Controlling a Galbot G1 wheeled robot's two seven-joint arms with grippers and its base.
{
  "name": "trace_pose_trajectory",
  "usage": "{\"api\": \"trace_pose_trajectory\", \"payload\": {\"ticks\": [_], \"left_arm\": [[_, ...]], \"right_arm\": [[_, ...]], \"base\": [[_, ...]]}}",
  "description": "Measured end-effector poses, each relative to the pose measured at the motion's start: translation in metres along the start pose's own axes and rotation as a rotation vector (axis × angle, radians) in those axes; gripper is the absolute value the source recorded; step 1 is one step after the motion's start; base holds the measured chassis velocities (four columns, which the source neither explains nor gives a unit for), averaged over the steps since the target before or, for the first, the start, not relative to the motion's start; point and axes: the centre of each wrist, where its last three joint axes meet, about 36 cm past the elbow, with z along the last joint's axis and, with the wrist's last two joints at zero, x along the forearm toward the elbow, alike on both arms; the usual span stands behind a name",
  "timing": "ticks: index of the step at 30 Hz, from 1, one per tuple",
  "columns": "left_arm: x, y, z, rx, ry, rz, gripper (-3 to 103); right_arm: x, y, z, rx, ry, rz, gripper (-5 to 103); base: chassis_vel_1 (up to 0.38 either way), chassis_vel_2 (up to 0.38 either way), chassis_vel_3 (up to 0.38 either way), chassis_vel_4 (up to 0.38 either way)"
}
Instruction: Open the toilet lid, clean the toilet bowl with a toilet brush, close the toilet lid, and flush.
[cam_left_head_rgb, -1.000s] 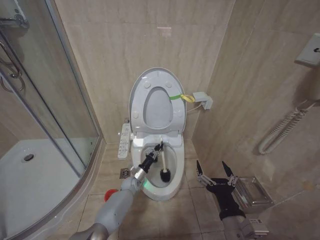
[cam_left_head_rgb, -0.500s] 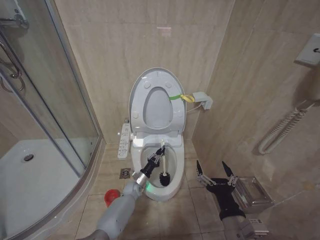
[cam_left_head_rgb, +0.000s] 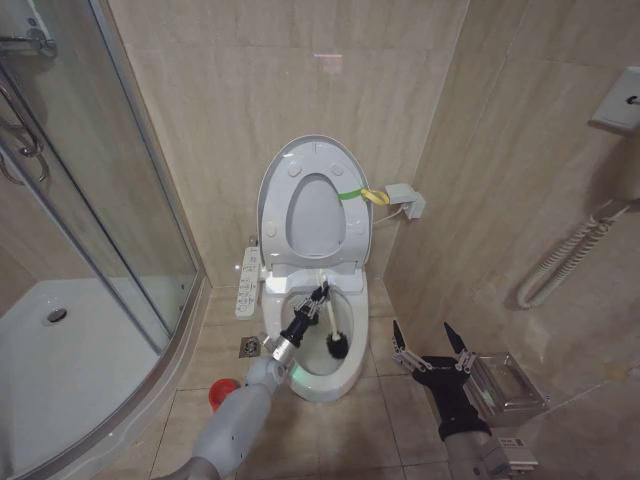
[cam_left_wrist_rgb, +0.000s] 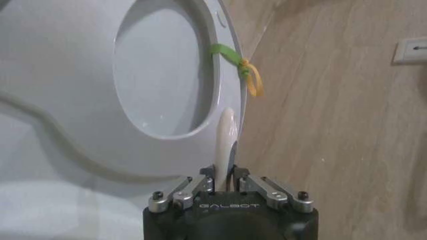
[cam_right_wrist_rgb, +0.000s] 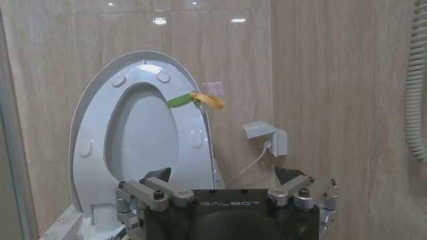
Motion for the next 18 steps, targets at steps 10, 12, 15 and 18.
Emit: {"api": "trace_pose_trajectory", "payload": {"ticks": [10, 12, 15, 18], "left_arm": [[0.018, 0.009, -0.002, -0.02, 0.026, -0.005, 17], [0.014, 0.012, -0.006, -0.028, 0.02, -0.006, 17], [0.0, 0.019, -0.019, -0.043, -0.005, -0.008, 17], [-0.002, 0.019, -0.019, -0.044, -0.002, -0.004, 17]], "right_arm": [[0.0, 0.0, 0.0, 0.0, 0.0, 0.0, 100], [0.0, 0.0, 0.0, 0.0, 0.0, 0.0, 100], [0.0, 0.0, 0.0, 0.0, 0.0, 0.0, 100], [0.0, 0.0, 0.0, 0.0, 0.0, 0.0, 100]], "base": [[0.0, 0.0, 0.0, 0.0], [0.0, 0.0, 0.0, 0.0], [0.0, 0.0, 0.0, 0.0], [0.0, 0.0, 0.0, 0.0]]}}
